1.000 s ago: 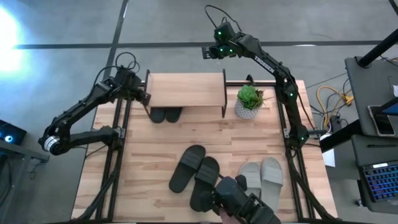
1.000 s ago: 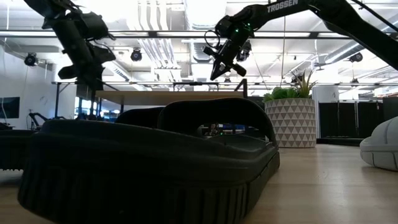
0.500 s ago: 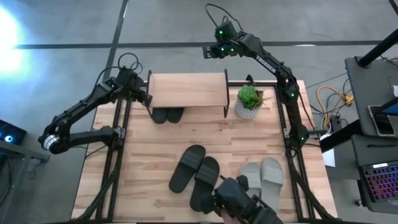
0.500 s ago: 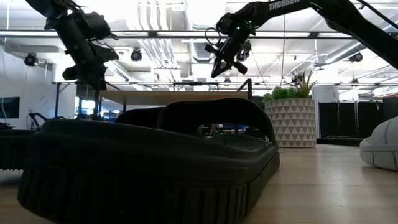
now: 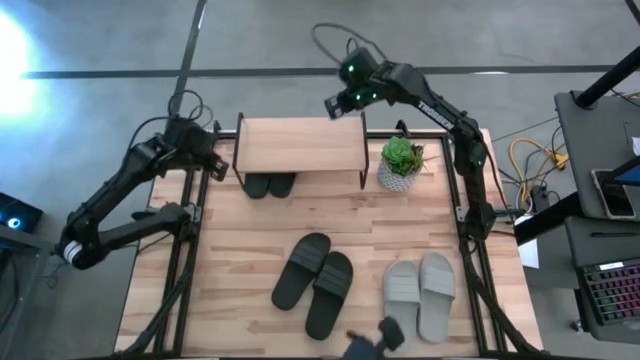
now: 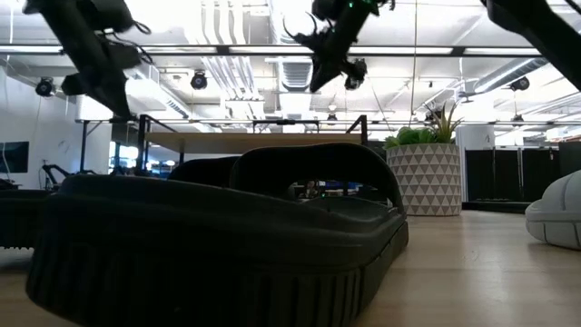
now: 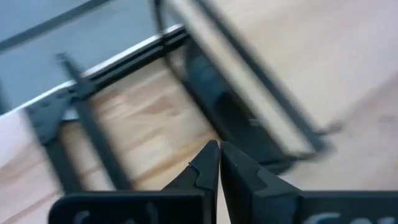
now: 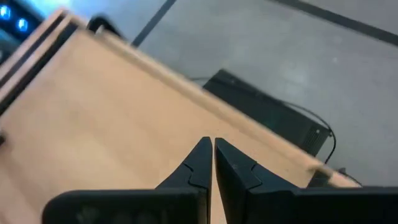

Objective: Pick and place slides into the shelf
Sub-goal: Put the black slide on the shelf

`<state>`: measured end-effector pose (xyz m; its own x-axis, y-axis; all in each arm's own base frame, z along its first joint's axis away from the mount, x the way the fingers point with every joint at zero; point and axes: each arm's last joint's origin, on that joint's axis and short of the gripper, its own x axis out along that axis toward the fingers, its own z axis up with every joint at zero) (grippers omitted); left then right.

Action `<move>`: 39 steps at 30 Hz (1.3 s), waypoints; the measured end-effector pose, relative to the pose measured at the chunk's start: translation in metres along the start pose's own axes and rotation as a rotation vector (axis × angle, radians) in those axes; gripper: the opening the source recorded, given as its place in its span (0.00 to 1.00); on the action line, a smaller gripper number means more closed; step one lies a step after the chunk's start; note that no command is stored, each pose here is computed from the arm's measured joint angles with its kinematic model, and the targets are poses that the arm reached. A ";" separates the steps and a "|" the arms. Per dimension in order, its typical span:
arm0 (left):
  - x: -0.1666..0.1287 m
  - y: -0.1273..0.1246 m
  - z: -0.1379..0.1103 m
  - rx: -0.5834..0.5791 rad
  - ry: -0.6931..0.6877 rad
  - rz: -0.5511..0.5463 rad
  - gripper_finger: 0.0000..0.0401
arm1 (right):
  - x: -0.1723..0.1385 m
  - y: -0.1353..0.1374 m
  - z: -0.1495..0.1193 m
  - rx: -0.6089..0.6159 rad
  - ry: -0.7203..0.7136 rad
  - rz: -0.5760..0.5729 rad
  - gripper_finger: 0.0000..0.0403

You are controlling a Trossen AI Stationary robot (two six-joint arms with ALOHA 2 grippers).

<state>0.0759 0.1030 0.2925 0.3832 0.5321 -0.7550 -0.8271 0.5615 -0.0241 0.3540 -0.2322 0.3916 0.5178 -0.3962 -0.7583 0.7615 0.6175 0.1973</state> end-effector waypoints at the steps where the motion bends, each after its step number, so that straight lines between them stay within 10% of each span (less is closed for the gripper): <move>1: -0.004 -0.001 -0.002 -0.002 -0.012 -0.045 0.00 | -0.004 0.007 -0.004 -0.016 0.009 0.001 0.03; 12: -0.035 -0.013 -0.024 0.104 -0.113 -0.424 0.00 | -0.032 0.100 -0.076 -0.109 0.164 -0.040 0.03; 29: -0.047 -0.022 -0.075 0.149 -0.110 -0.914 0.00 | -0.069 0.205 -0.232 0.379 0.386 -0.180 0.03; 39: -0.064 -0.028 -0.015 0.071 -0.513 -0.947 0.00 | -0.086 0.243 -0.293 0.394 0.378 -0.043 0.03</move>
<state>0.0680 0.0440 0.3315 0.9950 0.0547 -0.0839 -0.0841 0.9112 -0.4033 0.3800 0.1506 0.3227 0.3623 -0.0991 -0.9268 0.9049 0.2758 0.3242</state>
